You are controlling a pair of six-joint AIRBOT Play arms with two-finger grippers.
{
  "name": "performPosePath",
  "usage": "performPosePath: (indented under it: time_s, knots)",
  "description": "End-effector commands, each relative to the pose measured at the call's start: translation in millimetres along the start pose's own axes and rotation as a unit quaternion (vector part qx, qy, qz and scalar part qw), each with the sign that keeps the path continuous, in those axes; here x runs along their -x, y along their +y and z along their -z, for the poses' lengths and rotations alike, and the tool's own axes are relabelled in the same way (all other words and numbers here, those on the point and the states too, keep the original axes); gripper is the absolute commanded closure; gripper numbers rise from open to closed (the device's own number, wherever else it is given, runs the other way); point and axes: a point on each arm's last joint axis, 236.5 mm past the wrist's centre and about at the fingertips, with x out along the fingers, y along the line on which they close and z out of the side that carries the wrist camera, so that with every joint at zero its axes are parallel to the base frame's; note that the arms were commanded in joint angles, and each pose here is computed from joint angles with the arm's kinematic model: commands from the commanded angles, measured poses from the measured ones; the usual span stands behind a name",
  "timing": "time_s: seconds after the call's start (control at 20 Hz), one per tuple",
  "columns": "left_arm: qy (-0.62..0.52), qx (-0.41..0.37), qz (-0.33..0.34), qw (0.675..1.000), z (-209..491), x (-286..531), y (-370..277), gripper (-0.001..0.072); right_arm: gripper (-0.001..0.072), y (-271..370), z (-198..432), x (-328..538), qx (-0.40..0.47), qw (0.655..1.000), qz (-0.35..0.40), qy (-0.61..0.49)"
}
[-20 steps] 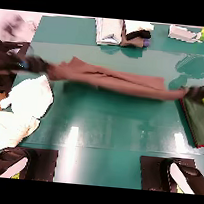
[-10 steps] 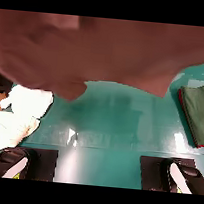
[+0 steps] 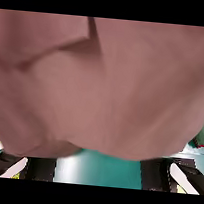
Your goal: Fold the shirts.
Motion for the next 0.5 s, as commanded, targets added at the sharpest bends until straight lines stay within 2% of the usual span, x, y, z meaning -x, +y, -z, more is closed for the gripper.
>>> performPosePath:
  time_s: [0.0,0.15,0.25,0.35,0.45]
  knots:
    - [0.220,0.032,0.000,0.975,146.5,-90.5,18.9,0.0682,0.0699,-8.6,69.0,-87.7,-0.015,0.989,-0.002,0.148]
    - [0.368,0.064,-0.006,0.927,285.4,-151.2,34.5,0.0682,0.0698,-6.6,157.7,-172.3,-0.017,0.957,-0.014,0.288]
    - [0.427,0.066,-0.006,0.902,360.6,-179.9,43.2,0.0682,0.0698,3.8,214.9,-219.2,-0.008,0.935,-0.027,0.353]
    - [0.465,0.066,-0.005,0.883,415.6,-203.5,50.2,0.0682,0.0698,14.2,256.7,-260.3,-0.002,0.921,-0.035,0.388]
    - [0.470,0.060,-0.006,0.881,446.3,-224.4,56.7,0.0682,0.0699,19.5,277.8,-294.2,-0.001,0.916,-0.037,0.398]
